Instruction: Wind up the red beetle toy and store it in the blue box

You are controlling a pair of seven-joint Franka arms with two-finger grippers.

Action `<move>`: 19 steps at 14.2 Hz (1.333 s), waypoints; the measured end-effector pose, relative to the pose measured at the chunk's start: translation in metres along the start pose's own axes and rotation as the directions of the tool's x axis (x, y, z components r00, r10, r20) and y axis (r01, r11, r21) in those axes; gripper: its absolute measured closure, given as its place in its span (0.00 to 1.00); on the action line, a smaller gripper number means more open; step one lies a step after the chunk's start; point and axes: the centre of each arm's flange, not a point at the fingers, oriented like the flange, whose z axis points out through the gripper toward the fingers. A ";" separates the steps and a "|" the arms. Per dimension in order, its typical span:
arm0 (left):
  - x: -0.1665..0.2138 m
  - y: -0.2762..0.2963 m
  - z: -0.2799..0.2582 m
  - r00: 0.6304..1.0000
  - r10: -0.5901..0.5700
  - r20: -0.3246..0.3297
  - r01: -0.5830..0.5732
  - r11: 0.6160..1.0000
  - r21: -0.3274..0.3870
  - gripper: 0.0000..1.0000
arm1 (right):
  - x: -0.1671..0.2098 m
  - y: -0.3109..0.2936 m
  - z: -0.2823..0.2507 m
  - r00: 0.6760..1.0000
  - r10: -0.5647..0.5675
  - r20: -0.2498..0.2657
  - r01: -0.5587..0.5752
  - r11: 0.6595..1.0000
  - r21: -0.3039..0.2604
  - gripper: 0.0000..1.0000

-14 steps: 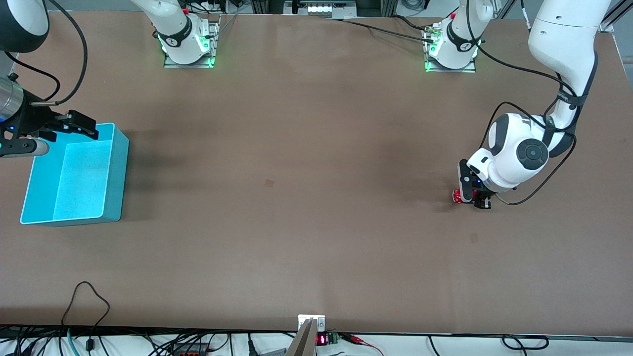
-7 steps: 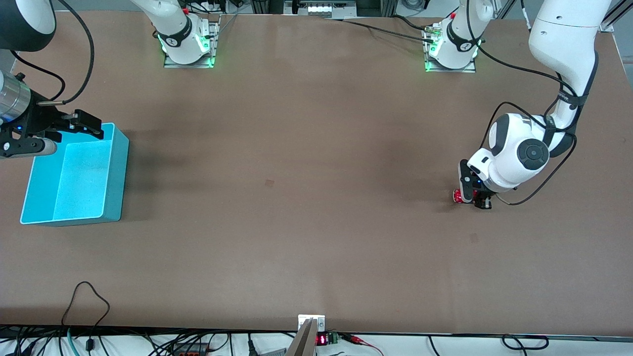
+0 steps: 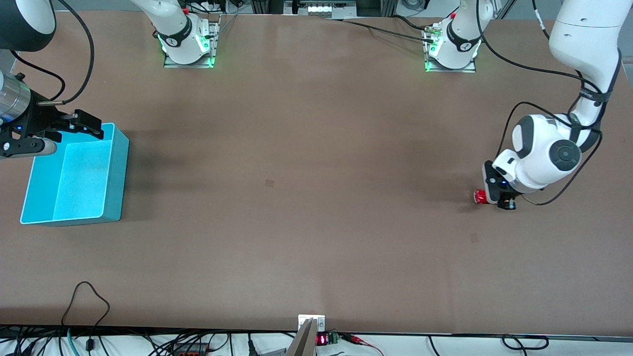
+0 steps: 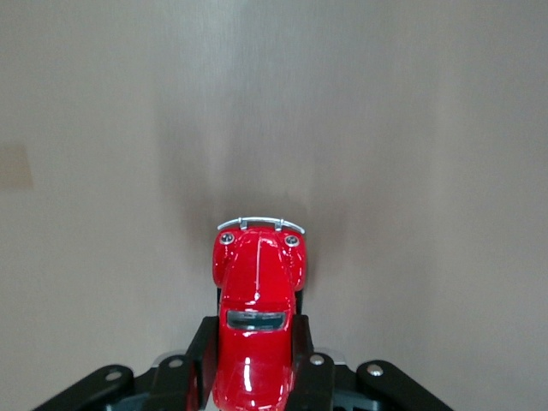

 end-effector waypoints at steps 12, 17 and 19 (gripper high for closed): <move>-0.068 0.005 0.003 1.000 0.021 0.001 -0.021 1.000 0.011 0.62 | 0.000 0.000 0.000 1.000 0.000 0.000 0.000 1.000 0.000 0.00; -0.073 0.004 0.003 1.000 0.013 0.001 -0.013 1.000 0.012 0.41 | 0.000 0.000 0.000 1.000 0.000 0.000 0.000 1.000 0.000 0.00; -0.075 -0.001 -0.008 1.000 0.010 0.005 -0.011 1.000 0.019 0.22 | 0.000 0.000 0.000 1.000 0.000 0.000 0.000 1.000 0.000 0.00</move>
